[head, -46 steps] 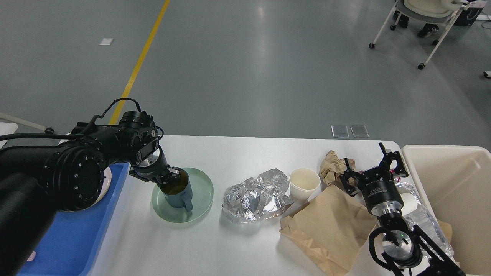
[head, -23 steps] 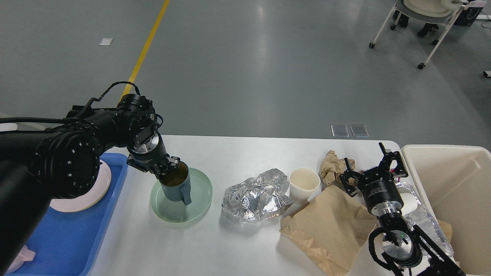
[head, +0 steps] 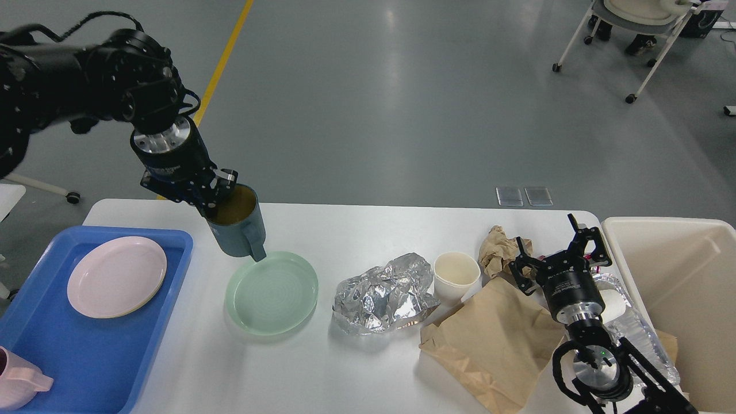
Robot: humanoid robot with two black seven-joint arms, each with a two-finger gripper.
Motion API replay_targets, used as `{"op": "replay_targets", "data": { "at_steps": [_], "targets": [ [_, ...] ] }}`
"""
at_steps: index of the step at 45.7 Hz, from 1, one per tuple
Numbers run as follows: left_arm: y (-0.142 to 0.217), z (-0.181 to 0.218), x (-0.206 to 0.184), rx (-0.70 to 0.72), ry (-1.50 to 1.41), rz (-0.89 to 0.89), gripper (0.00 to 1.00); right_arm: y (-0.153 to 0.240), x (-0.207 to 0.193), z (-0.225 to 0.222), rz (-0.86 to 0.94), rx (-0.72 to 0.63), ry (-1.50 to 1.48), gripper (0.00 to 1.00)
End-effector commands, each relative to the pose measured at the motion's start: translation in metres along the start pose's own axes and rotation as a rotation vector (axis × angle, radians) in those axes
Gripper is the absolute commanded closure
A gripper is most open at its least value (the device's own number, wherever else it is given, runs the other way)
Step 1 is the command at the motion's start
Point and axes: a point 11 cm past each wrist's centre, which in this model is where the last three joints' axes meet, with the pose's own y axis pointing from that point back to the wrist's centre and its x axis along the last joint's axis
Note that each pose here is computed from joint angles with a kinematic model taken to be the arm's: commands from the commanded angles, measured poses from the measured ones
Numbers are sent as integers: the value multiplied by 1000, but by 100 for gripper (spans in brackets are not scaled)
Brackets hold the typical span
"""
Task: Tidy desktop
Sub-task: 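Carry the teal mug into the blue tray and release it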
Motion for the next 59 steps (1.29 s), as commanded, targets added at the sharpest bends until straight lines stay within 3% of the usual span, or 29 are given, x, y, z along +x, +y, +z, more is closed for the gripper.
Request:
{"op": "replay_targets", "data": {
  "at_steps": [1,13,24,33,43,59],
  "targets": [
    [38,1,11,-38,6,79,100,0,0,0,-1,0,1,0],
    [37,-15,14,-54,46,88,100,0,0,0,0,0,0,0],
    [-18,-94,1,-24,204,28,100,0,0,0,0,0,0,0],
    [-76,-162,-46,45,331,-100,100,0,0,0,0,0,0,0],
    [-111,-213,-95,92,441,-198,100,0,0,0,2,0,1,0],
    [-148,-252,-131,186,465,-251,100,0,0,0,0,0,0,0]
  ]
}}
